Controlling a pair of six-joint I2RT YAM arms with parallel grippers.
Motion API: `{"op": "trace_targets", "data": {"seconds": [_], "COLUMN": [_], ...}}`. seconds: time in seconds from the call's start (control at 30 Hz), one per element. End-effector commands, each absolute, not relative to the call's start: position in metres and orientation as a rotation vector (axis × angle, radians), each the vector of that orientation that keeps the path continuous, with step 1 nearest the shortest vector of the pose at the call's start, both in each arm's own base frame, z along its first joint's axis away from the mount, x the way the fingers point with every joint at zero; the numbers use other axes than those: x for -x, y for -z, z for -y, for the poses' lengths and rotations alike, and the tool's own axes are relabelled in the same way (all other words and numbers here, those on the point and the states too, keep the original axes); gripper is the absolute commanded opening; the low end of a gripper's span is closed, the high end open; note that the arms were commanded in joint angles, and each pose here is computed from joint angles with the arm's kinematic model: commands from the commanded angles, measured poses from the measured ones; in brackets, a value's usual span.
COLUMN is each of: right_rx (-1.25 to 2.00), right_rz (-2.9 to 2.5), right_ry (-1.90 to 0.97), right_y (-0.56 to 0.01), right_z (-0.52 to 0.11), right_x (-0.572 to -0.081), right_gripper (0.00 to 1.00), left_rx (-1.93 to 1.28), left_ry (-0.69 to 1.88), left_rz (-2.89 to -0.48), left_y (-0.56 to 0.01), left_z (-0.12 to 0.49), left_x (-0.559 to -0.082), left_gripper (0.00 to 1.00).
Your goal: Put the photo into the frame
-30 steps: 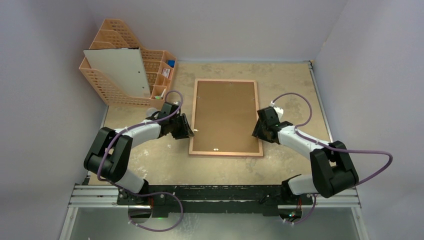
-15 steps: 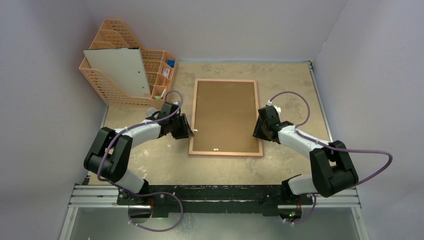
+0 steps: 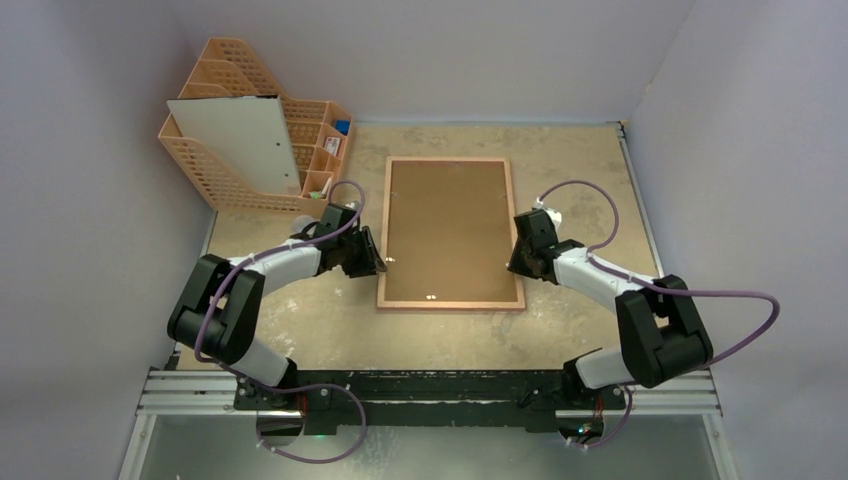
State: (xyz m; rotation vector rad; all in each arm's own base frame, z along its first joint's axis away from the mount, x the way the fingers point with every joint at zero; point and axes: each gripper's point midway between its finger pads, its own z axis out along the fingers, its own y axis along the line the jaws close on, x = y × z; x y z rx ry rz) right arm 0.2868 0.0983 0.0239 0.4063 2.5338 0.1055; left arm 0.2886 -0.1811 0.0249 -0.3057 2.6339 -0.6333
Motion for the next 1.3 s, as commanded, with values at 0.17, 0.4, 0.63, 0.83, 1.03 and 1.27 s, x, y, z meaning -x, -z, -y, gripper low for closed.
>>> {"op": "trace_targets", "data": {"seconds": [0.17,0.4,0.63,0.83,1.03,1.27], "right_rx": [-0.496,-0.552,-0.453,-0.132,0.128,0.311], "right_rz": [-2.46,-2.384,-2.27,-2.286,-2.289,-2.39], "right_ry": [-0.157,-0.22,-0.302,-0.644,-0.923,-1.028], "right_y": [-0.023,-0.055,-0.104,-0.11,-0.107,-0.08], "right_z": [-0.107,-0.108,-0.109,-0.167,-0.222,-0.268], "right_x": [-0.303,-0.304,-0.304,-0.298,-0.276,-0.255], "right_gripper": [0.09,0.34,0.6,0.55,0.49,0.41], "left_rx": [0.328,0.33,0.325,0.288,0.238,0.233], "left_ry": [0.384,0.409,0.469,0.561,0.694,0.739], "left_rz": [-2.741,-2.722,-2.684,-2.682,-2.688,-2.729], "left_y": [0.007,-0.001,-0.016,-0.024,-0.024,-0.015], "left_z": [0.142,0.145,0.151,0.162,0.175,0.177], "left_x": [-0.264,-0.268,-0.272,-0.268,-0.256,-0.242], "left_gripper": [0.31,0.32,0.41,0.49,0.49,0.4]}}
